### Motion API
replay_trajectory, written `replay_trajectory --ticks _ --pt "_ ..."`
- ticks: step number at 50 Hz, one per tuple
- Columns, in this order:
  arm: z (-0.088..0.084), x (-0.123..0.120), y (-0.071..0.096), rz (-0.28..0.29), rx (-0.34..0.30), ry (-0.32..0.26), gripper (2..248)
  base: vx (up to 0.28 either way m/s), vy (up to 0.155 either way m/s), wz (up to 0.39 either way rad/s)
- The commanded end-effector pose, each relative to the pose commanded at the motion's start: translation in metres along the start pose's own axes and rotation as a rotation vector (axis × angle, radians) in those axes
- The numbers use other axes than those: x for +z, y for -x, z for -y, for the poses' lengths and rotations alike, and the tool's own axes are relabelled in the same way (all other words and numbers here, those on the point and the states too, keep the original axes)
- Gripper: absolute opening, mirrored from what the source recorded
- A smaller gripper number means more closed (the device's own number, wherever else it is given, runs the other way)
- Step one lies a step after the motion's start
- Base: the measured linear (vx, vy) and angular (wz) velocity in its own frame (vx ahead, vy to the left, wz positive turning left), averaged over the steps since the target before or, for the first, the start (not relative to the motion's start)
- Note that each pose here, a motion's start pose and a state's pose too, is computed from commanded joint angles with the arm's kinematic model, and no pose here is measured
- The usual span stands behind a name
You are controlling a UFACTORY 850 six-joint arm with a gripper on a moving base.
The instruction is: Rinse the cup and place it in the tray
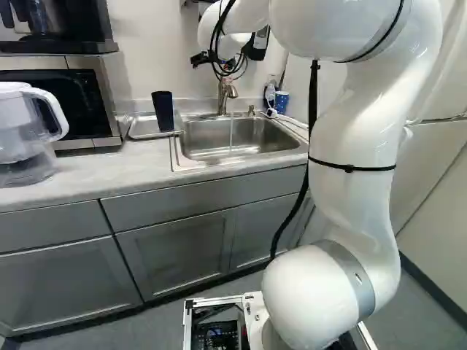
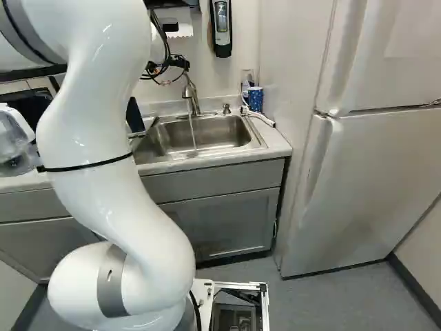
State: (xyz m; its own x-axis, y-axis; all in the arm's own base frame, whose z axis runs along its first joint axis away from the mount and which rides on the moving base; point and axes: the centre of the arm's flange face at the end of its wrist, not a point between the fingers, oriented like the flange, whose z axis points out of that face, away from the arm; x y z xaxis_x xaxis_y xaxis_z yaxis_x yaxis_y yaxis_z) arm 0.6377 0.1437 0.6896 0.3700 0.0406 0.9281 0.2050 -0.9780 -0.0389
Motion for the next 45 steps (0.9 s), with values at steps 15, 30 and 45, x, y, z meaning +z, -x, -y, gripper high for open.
replay_trajectory --ticks 15,30,45 --pt "0.0000 0.0000 0.0029 0.033 0.000 0.000 247 0.000 0.000 0.000" --pt "0.0000 -0.0002 0.0059 0.065 0.000 0.000 247 0.000 0.000 0.000" --pt "0.0003 -0.0001 0.0010 0.011 0.000 0.000 247 0.000 0.000 0.000"
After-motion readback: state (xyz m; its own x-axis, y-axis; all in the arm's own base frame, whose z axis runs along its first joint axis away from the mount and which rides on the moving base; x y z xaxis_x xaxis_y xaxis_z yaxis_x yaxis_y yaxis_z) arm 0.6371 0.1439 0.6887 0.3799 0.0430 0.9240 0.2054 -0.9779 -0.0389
